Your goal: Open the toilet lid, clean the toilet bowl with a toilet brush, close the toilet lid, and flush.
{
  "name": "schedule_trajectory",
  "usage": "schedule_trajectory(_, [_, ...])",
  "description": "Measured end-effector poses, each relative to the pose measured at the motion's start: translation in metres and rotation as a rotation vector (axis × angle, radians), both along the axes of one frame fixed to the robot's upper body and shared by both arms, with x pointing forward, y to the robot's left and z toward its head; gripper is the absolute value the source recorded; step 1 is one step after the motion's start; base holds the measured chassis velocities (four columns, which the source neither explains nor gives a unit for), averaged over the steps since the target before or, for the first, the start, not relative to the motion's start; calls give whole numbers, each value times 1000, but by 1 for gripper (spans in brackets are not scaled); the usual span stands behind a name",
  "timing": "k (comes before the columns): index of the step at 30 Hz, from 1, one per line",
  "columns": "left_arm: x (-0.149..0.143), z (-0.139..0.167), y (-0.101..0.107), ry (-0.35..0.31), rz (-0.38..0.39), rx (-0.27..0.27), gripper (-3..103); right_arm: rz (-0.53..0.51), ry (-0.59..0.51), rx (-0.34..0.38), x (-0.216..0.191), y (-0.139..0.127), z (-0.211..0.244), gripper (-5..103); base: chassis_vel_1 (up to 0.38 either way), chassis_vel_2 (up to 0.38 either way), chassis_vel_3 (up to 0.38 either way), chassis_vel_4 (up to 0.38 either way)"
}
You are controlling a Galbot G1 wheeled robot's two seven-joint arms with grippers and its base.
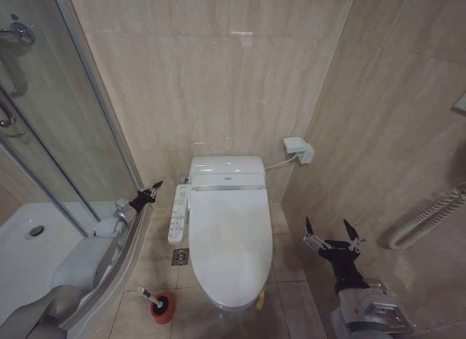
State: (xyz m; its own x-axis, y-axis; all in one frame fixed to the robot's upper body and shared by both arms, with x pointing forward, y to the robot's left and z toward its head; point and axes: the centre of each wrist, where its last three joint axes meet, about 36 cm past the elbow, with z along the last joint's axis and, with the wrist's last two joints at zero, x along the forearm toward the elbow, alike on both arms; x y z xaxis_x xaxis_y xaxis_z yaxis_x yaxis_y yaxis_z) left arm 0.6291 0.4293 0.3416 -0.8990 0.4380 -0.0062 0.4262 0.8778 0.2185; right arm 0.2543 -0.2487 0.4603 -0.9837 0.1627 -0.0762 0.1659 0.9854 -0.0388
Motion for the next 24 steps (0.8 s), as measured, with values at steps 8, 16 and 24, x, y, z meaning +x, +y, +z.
schedule_trajectory(8, [-2, -4, -2, 3, -13, -2, 0, 0, 0, 0, 0, 0, 0, 100, 0, 0, 0, 0])
schedule_trajectory(16, [-4, -6, -3, 6, -23, -2, 0, 0, 0, 0, 0, 0, 0, 100, -25, 22, 14, -21])
schedule_trajectory(24, [-3, -5, -3, 8, -31, -3, 0, 0, 0, 0, 0, 0, 0, 100, 0, 0, 0, 0])
